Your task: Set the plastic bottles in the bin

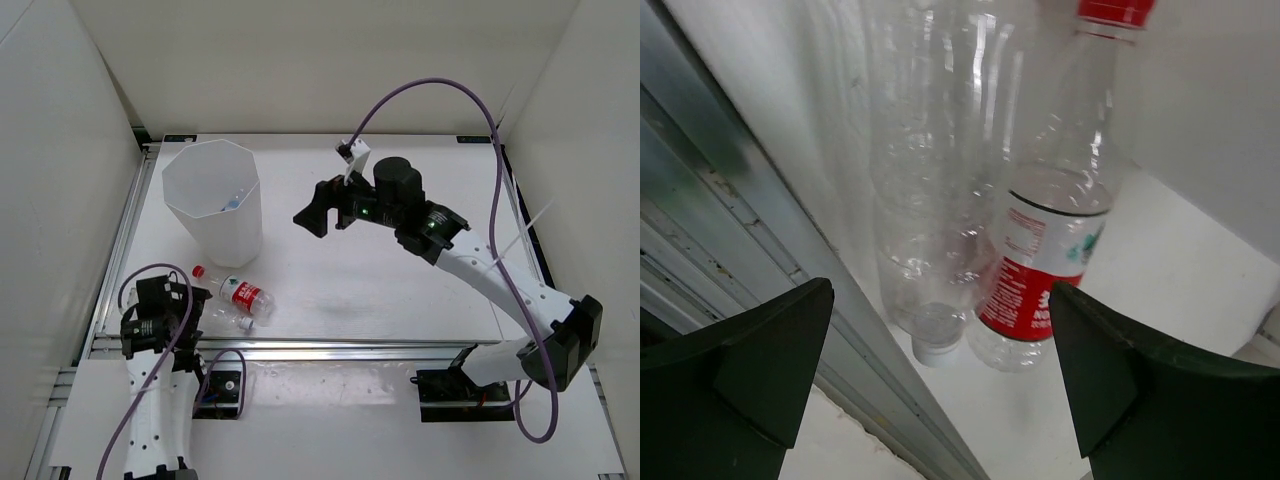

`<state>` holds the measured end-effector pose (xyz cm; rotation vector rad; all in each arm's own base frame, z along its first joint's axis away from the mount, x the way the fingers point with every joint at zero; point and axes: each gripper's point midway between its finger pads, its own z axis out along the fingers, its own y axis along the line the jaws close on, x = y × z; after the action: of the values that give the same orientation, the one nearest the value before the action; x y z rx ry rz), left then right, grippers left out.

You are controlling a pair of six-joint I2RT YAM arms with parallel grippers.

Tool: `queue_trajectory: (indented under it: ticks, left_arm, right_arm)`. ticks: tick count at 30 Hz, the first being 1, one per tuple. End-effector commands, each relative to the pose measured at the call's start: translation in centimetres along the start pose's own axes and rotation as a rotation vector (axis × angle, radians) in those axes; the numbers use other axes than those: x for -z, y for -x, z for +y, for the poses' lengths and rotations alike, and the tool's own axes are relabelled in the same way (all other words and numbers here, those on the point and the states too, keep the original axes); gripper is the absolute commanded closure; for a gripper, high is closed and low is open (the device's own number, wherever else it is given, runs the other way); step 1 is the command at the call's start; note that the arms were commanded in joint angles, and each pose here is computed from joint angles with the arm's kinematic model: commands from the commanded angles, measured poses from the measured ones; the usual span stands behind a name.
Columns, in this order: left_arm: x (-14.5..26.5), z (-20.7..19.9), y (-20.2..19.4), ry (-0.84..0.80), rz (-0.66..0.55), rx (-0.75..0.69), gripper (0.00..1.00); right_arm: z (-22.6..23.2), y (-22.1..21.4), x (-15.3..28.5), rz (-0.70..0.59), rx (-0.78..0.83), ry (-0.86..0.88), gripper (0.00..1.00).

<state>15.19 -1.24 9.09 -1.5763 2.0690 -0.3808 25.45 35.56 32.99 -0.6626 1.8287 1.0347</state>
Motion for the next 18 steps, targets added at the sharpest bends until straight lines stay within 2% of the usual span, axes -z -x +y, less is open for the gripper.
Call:
queue_trajectory:
  ticks: [1, 14, 16, 18]
  left_arm:
    - [-1.2, 1.3, -0.1, 0.077, -0.001, 0.049, 0.00]
    - [-4.7, 1.4, 0.7, 0.139, -0.022, 0.098, 0.00]
    - [-4.9, 1.9, 1.0, 0.174, -0.037, 0.095, 0.09]
    - [-5.1, 2.4, 1.3, 0.204, -0.052, 0.093, 0.27]
  right_arm:
    - [1.0, 1.5, 1.8, -0.063, 0.040, 0.019, 0.00]
    - [0.4, -0.1, 2.4, -0.027, 0.047, -0.004, 0.00]
    - [0.4, -0.3, 2.6, -0.026, 0.047, -0.004, 0.00]
    - [0.3, -0.6, 2.7, -0.017, 0.053, -0.007, 0.00]
